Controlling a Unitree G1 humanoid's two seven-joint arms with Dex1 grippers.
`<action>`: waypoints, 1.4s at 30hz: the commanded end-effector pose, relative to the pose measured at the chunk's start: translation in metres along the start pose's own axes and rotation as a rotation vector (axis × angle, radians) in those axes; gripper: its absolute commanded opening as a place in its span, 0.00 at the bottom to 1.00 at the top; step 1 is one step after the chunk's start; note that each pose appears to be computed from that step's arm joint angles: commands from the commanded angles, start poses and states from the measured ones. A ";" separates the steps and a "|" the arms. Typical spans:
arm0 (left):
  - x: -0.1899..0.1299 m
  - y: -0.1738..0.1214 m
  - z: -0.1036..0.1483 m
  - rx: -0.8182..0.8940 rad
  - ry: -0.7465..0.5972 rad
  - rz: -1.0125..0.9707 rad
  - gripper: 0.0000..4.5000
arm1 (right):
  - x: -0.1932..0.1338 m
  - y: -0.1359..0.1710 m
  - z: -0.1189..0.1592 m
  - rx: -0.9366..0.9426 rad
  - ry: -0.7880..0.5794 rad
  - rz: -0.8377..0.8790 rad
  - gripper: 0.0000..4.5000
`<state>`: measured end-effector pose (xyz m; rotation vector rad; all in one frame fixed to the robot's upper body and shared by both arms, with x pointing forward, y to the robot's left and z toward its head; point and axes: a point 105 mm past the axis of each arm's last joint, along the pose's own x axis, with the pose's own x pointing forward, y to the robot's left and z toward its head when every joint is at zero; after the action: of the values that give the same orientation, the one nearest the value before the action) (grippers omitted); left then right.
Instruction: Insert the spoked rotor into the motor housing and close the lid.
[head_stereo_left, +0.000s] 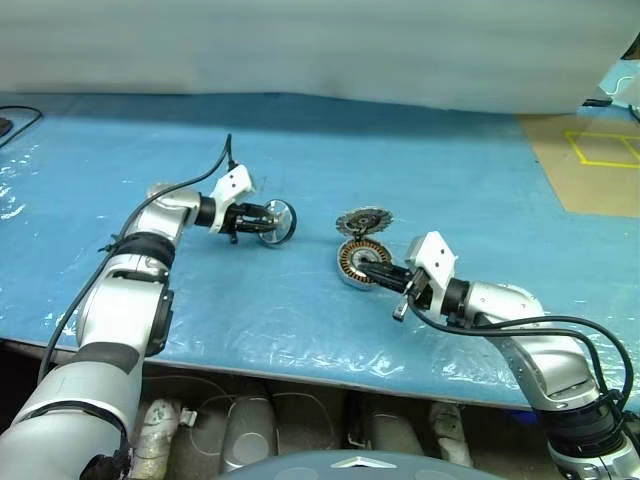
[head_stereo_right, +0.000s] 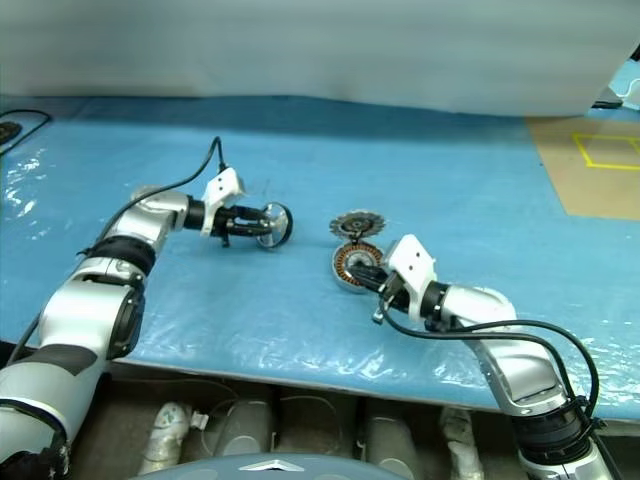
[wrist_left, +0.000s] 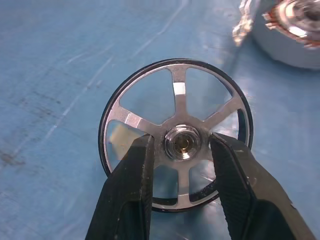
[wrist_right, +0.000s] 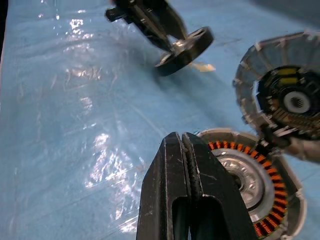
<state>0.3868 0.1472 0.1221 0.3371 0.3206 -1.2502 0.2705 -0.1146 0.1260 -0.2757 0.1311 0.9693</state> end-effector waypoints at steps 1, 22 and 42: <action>-0.007 -0.005 0.017 0.031 -0.070 -0.012 0.39 | -0.007 -0.006 0.013 -0.033 -0.028 -0.006 0.00; -0.001 -0.023 0.025 0.092 -0.113 -0.089 0.30 | -0.005 -0.003 0.009 -0.033 -0.012 -0.014 0.00; 0.049 -0.088 0.051 0.015 -0.268 -0.307 0.30 | -0.020 -0.016 0.012 -0.017 -0.013 -0.086 0.00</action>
<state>0.3257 0.0691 0.1374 0.1337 0.1603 -1.5488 0.2738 -0.1318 0.1328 -0.2760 0.1401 0.9001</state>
